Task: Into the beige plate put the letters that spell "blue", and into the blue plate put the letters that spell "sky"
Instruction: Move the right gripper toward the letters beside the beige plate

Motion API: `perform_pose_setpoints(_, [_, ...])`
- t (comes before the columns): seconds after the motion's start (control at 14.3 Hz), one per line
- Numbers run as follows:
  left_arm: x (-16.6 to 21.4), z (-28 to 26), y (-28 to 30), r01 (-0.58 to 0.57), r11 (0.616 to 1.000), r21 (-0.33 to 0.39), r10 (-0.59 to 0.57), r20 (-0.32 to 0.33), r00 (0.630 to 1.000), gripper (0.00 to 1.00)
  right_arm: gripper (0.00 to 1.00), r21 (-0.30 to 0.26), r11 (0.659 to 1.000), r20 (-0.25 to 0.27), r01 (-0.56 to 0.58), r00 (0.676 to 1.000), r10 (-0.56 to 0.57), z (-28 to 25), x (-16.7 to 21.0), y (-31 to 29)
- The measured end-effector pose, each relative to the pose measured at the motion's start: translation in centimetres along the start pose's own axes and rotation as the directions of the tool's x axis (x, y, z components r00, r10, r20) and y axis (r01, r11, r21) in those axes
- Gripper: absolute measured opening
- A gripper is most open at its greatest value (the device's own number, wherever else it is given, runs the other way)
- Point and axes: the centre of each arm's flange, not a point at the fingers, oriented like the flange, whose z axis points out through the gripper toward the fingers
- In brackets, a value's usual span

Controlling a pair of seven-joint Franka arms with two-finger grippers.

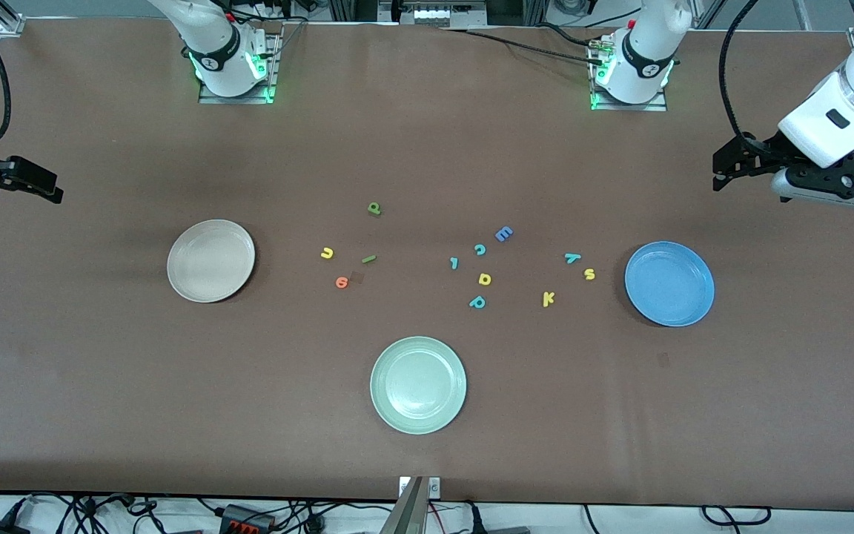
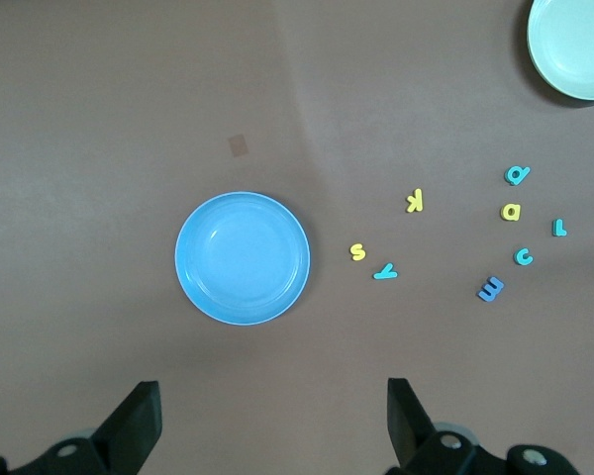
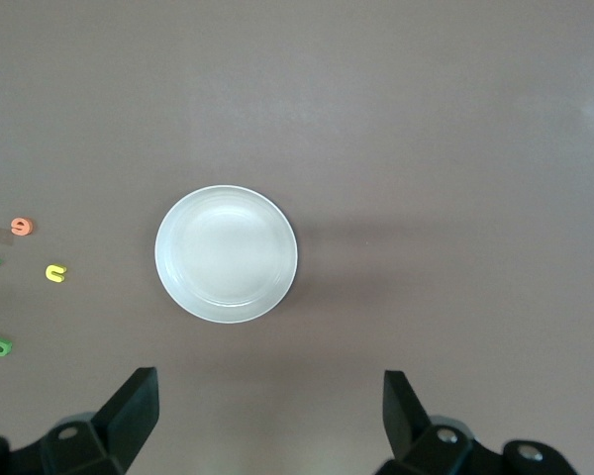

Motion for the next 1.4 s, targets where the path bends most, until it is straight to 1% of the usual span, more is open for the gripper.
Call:
perform_pose_setpoints(0.21, [0.0,0.0,0.0,0.0,1.0,0.0,0.0,0.0,1.0,1.0,1.0,0.002,1.0,0.0,0.002,1.0,-0.002,0.0,0.0,-0.1])
perform_pose_setpoints(0.42, [0.0,0.0,0.0,0.0,1.0,0.0,0.0,0.001,1.0,1.0,1.0,0.056,0.998,0.003,0.021,1.0,-0.022,0.2,0.1,-0.7])
perform_pose_setpoints(0.49, [0.0,0.0,0.0,0.0,1.0,0.0,0.0,0.001,1.0,1.0,1.0,0.061,0.998,0.003,0.034,0.999,-0.034,0.2,0.1,-0.7])
perform_pose_setpoints(0.84, [0.0,0.0,0.0,0.0,1.0,0.0,0.0,0.001,1.0,1.0,1.0,0.061,0.997,0.004,0.038,0.999,-0.039,0.3,0.1,-0.3])
perform_pose_setpoints(1.05, [0.0,0.0,0.0,0.0,1.0,0.0,0.0,0.001,1.0,1.0,1.0,0.046,0.998,0.009,0.039,0.999,-0.039,0.5,0.1,0.0])
perform_pose_setpoints(1.26, [0.0,0.0,0.0,0.0,1.0,0.0,0.0,0.001,1.0,1.0,1.0,0.046,0.998,0.014,0.045,0.999,-0.046,0.6,0.2,-0.3])
perform_pose_setpoints(1.4, [0.0,0.0,0.0,0.0,1.0,0.0,0.0,0.001,1.0,1.0,1.0,0.048,0.997,0.028,0.06,0.998,-0.061,1.2,0.4,-1.1])
